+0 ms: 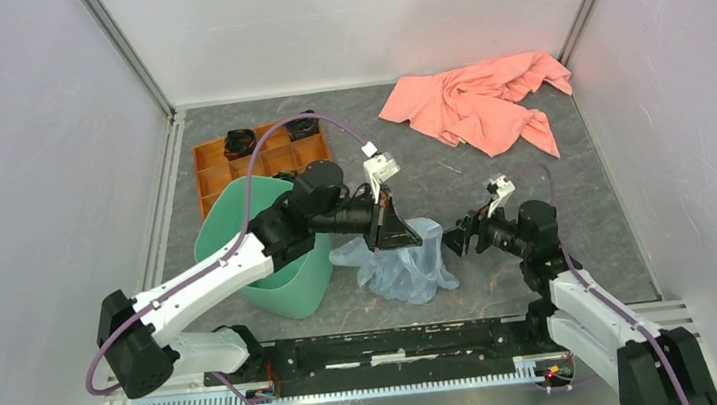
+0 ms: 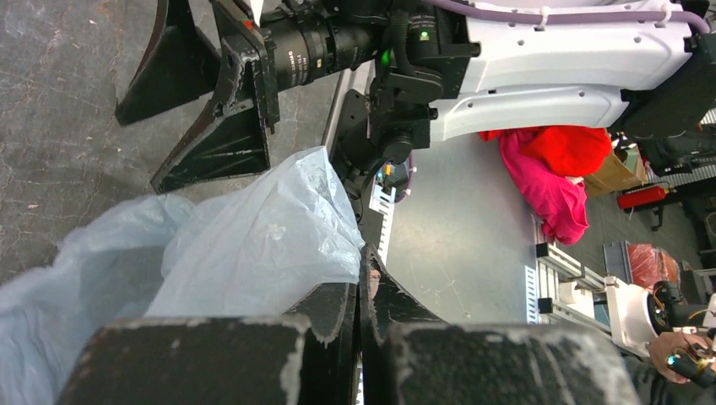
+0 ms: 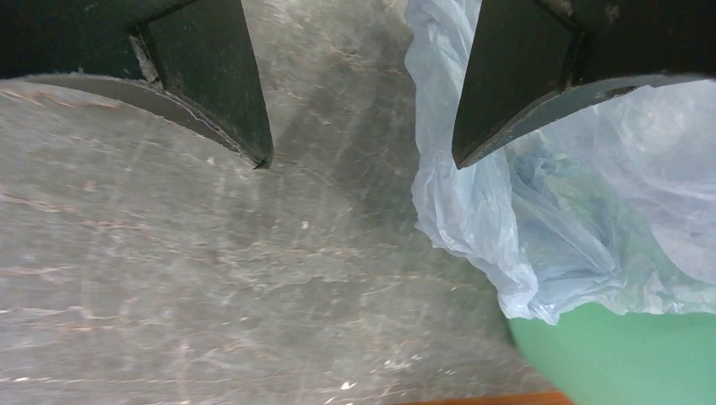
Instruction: Put the trash bags into the trash bin
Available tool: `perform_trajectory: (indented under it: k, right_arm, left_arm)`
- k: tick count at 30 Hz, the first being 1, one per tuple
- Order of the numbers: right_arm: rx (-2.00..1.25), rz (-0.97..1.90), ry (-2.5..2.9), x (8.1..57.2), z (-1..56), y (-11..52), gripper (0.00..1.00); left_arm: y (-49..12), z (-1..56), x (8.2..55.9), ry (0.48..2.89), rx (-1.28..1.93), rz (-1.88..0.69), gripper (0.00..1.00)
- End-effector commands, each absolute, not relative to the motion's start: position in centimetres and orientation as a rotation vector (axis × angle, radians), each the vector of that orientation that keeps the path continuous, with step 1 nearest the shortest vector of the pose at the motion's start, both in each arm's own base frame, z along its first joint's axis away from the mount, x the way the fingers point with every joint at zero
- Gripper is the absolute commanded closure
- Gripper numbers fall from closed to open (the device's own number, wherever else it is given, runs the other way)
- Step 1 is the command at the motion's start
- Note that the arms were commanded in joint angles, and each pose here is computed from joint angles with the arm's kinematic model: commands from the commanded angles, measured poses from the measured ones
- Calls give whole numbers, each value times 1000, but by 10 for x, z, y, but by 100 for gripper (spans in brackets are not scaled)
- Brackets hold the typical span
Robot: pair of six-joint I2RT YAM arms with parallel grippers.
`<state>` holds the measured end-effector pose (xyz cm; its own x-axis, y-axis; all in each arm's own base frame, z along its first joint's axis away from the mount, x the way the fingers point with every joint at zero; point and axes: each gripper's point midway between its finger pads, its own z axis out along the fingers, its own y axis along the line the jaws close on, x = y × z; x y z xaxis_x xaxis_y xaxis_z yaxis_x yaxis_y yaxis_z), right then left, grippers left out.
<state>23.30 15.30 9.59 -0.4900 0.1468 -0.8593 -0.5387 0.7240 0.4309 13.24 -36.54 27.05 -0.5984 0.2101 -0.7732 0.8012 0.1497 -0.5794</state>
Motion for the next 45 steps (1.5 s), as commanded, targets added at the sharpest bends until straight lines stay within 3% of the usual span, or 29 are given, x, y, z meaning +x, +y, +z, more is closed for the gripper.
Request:
perform_trajectory:
  k: [1,16,23,29,31,35,40,43,45]
  right_arm:
    - [-399,1044,1840,216,106,175,15]
    - [-396,998,1858,216,102,170,12]
    - [-351,1165,1899,197,79,183,23]
    - [-304,1209,1874,201,84,187,44]
    - [-296,1213,1866,203,85,188,58]
    - [-279,1153,1897,214,81,184,98]
    - [-64,613,2026,275,85,122,100]
    - [8,351,1899,310,160,83,100]
    - [-6,264,1778,322,236,72,100]
  left_arm:
    - [-362,285,129,1805,1004,-1473,98]
    - [-369,285,127,1811,1019,-1493,98]
    - [-375,281,126,1826,1027,-1504,98]
    - [-378,279,125,1834,1031,-1503,98]
    - [-379,277,124,1839,1035,-1505,98]
    - [-378,272,127,1866,1021,-1479,98]
    - [-362,252,182,2071,783,-1099,98]
    - [-332,243,242,2219,498,-678,98]
    - [-327,261,267,2243,454,-587,98]
